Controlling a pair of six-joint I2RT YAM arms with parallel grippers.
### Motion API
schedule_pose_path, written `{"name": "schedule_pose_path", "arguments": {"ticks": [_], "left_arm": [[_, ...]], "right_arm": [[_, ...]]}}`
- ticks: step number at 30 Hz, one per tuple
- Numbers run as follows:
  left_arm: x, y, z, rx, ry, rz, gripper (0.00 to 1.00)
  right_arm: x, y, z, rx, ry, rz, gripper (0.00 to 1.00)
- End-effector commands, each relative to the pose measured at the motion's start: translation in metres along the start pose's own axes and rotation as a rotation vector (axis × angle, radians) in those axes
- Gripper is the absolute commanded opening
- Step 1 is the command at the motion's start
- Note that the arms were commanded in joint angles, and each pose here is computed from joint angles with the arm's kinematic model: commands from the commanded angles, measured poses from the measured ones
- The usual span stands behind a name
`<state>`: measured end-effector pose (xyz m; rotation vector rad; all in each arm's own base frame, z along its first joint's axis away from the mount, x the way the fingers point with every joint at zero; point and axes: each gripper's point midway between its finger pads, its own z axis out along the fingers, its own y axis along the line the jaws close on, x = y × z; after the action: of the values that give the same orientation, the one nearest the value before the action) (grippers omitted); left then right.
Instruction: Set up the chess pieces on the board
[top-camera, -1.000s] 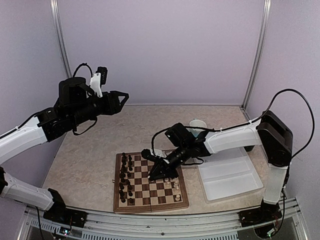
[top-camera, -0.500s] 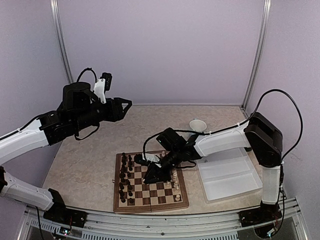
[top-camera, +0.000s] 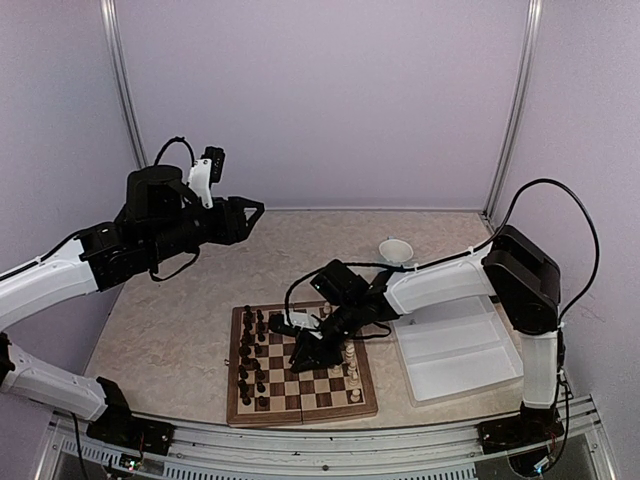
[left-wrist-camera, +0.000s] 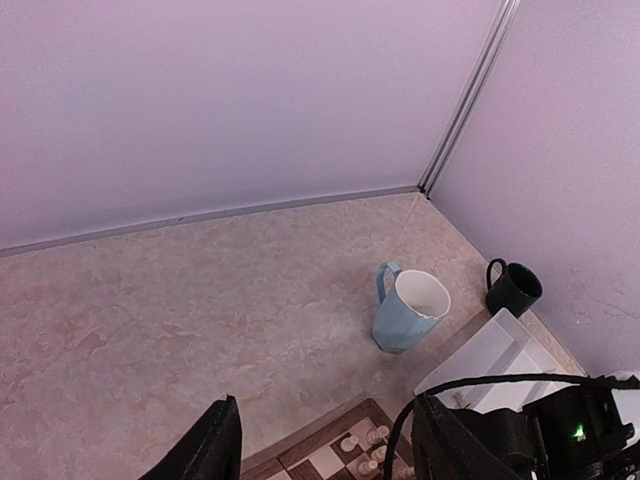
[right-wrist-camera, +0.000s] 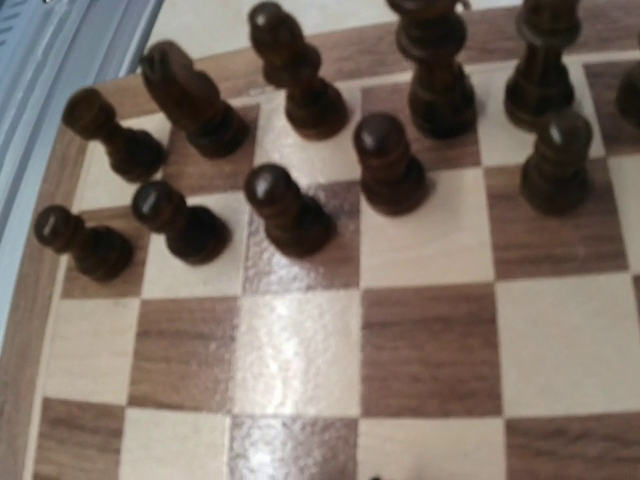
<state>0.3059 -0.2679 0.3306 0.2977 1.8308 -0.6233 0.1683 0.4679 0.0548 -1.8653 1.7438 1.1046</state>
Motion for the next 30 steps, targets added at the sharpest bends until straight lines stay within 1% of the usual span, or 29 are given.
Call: {"name": "schedule_pose_path", "arguments": {"ticks": [1, 4, 6, 10, 13, 17, 18, 21, 23, 25, 28, 30], "left_arm": [[0.004, -0.002, 0.0, 0.006, 0.02, 0.014, 0.58], [0.013, -0.001, -0.001, -0.001, 0.053, 0.011, 0.58], [0.024, 0.0, -0.003, -0.013, 0.097, 0.012, 0.58], [0.06, -0.002, -0.009, -0.046, 0.229, 0.059, 0.58], [0.092, -0.006, -0.017, -0.048, 0.354, 0.099, 0.58], [0.142, -0.014, -0.03, -0.026, 0.555, 0.139, 0.57], [0.156, -0.017, -0.032, -0.017, 0.605, 0.154, 0.57], [0.19, -0.026, -0.035, -0.001, 0.715, 0.202, 0.57], [0.208, -0.036, -0.036, 0.043, 0.771, 0.224, 0.57], [0.224, -0.046, -0.034, 0.082, 0.823, 0.236, 0.57], [0.242, -0.056, -0.028, 0.108, 0.879, 0.265, 0.57], [0.254, -0.059, -0.024, 0.113, 0.913, 0.283, 0.57]], "right_arm": [[-0.014, 0.007, -0.009, 0.003, 0.006, -0.033, 0.23], [-0.031, 0.015, -0.026, 0.01, -0.012, -0.066, 0.26], [-0.046, 0.021, -0.044, 0.035, -0.029, -0.106, 0.29], [-0.069, 0.029, -0.089, 0.085, -0.074, -0.182, 0.36], [-0.071, 0.024, -0.127, 0.128, -0.086, -0.195, 0.38], [-0.051, 0.0, -0.185, 0.225, -0.122, -0.139, 0.39], [-0.04, -0.008, -0.199, 0.26, -0.132, -0.114, 0.39], [-0.015, -0.031, -0.241, 0.383, -0.179, -0.054, 0.4], [-0.004, -0.041, -0.263, 0.449, -0.225, -0.015, 0.41], [0.003, -0.041, -0.275, 0.477, -0.256, -0.009, 0.44], [0.009, -0.049, -0.283, 0.555, -0.226, -0.024, 0.45], [0.011, -0.052, -0.284, 0.566, -0.221, -0.023, 0.45]]}}
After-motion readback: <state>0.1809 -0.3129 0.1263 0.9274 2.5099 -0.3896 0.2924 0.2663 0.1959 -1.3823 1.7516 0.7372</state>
